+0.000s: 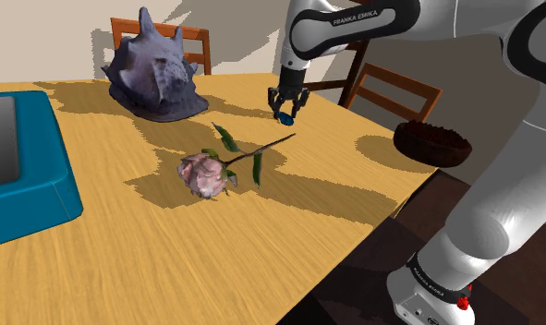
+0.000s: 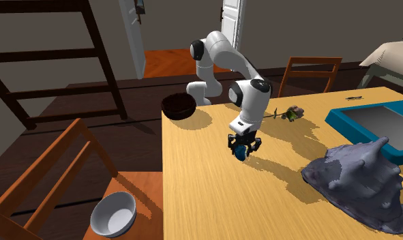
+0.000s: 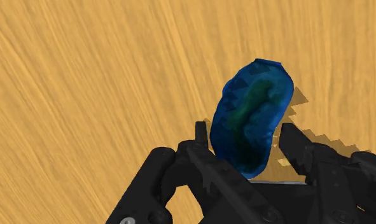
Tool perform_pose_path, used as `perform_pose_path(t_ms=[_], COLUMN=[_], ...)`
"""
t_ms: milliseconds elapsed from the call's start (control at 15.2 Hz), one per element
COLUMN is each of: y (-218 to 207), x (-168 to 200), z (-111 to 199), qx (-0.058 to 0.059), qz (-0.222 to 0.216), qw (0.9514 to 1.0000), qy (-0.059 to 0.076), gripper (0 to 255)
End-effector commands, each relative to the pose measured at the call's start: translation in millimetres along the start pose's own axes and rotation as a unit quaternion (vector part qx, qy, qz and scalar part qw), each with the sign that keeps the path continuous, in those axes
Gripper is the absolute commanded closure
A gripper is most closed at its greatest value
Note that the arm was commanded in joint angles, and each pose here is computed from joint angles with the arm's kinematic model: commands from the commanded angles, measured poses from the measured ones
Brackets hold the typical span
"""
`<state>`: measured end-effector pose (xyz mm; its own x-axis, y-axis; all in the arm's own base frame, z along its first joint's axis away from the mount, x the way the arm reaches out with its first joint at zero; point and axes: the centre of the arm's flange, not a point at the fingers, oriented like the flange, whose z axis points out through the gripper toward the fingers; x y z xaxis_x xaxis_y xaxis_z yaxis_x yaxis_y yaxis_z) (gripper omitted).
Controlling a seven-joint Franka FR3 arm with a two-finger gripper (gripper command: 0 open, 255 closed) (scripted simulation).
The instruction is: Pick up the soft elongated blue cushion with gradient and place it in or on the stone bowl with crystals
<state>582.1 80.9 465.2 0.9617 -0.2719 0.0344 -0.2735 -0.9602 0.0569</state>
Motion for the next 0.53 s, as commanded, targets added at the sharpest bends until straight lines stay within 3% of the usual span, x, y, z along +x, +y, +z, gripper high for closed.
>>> perform_pose_path(t_ms=[0, 462], y=[0.8, 1.9], x=[0.1, -0.4], z=[1.4, -0.1], qx=[-0.001, -0.001], qz=[0.000, 0.000], qw=[1.0000, 1.0000], qy=[-0.001, -0.001], gripper=[255, 255])
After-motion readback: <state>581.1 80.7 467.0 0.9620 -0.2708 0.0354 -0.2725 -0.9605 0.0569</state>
